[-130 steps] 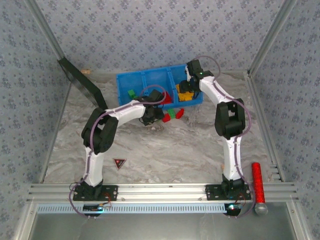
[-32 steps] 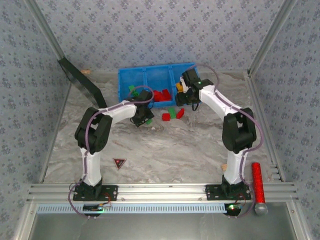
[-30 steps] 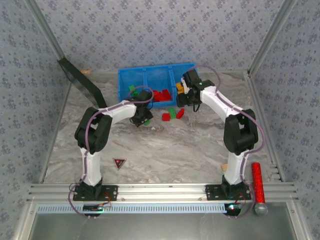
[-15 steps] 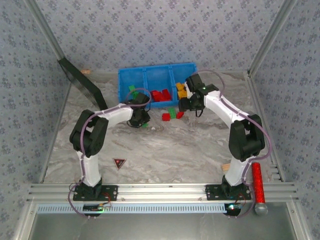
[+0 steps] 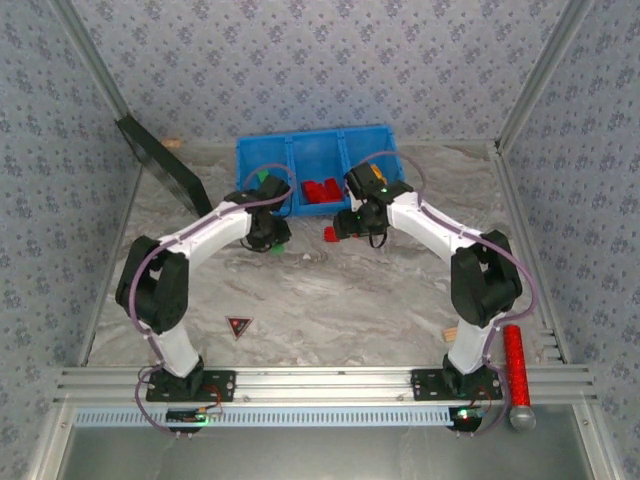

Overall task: Sort the legos into containers by color
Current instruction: Pick up the lego from the center of the table, then place the lego in the container.

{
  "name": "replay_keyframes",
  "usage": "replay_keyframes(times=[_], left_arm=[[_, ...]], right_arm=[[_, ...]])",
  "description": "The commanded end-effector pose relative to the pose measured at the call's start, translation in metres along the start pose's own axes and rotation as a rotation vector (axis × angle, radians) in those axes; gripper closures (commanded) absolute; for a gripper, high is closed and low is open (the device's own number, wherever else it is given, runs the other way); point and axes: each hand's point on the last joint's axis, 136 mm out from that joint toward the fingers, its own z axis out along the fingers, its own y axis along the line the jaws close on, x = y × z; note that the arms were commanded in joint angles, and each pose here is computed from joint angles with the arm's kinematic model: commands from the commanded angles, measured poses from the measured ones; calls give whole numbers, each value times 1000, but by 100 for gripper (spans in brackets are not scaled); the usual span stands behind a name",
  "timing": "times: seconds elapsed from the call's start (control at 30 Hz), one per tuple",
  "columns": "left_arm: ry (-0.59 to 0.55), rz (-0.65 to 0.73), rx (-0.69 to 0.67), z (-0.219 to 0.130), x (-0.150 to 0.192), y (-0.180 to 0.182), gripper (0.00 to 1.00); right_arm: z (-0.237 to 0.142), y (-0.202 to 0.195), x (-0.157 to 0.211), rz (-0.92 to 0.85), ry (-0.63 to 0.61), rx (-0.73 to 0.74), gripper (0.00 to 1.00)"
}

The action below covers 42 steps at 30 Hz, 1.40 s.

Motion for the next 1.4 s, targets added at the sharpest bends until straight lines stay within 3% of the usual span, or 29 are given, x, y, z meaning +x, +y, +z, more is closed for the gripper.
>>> replay_keyframes(times=[0.0,0.27,0.6,0.9,1.13,1.37], left_arm=[[-120,52,34,-40,-38,-7,86],[-259,54,93,-59,-105,-16,86],[-274,45,122,-11,-164,-24,87],[-226,52,118,31,-187,-37,87],[-177,32,123,54,-185,-37,84],[-169,12,118,62,-184,-33,67]], right_arm=[[7,11,-8,58,-12,-15,34],[27,24,-15,86,-6,6,34],[46,27,-17,72,31,54,31],[62,27,-16,72,47,80,31],[71,29,-16,45,68,101,31],[80,28,-11,42,91,108,33]])
